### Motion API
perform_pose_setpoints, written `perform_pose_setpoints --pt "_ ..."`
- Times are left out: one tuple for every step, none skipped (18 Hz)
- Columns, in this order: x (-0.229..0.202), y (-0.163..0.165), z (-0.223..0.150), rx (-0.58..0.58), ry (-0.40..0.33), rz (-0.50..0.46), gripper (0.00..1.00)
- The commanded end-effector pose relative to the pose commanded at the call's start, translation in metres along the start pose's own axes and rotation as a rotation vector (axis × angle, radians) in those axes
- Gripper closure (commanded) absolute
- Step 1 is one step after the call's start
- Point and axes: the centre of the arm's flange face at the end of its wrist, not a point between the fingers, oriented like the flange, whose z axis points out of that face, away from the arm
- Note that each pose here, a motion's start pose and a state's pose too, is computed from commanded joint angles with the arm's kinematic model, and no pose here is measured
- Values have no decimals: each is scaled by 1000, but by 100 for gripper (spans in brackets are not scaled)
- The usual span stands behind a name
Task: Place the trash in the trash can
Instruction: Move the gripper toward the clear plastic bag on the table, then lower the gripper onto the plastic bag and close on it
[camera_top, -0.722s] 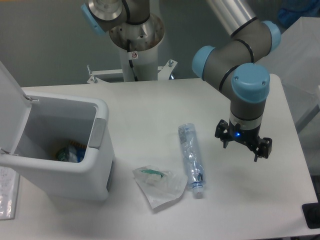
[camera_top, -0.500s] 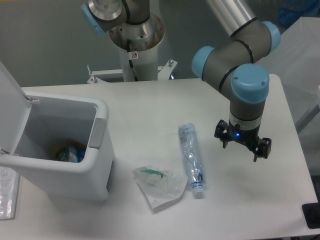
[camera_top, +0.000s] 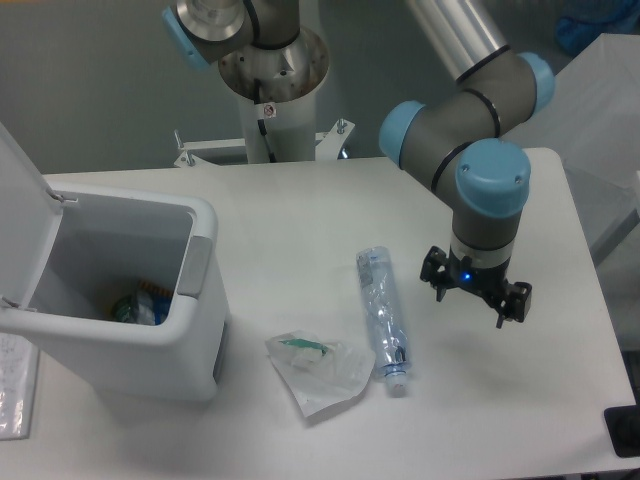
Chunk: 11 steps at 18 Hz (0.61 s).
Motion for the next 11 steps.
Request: perform_pose_setpoints --pt "6 -7 4 -4 8 -21 0" --pt "13 -15 7 -5 16 -61 0" --pt "18 -20 10 -10 19 -113 0" --pt "19 -24 10 -12 20 -152 0" --pt "22 -28 12 -14 24 -167 0" --pt "23 -30 14 -15 25 -175 0" --pt "23 -32 14 -16 26 -181 0" --pt "27 -39 15 -15 30 -173 0" --pt "35 -53 17 -10 34 -152 0" --pt "44 -64 18 -5 37 -133 0" --pt "57 -76 21 1 47 -107 0"
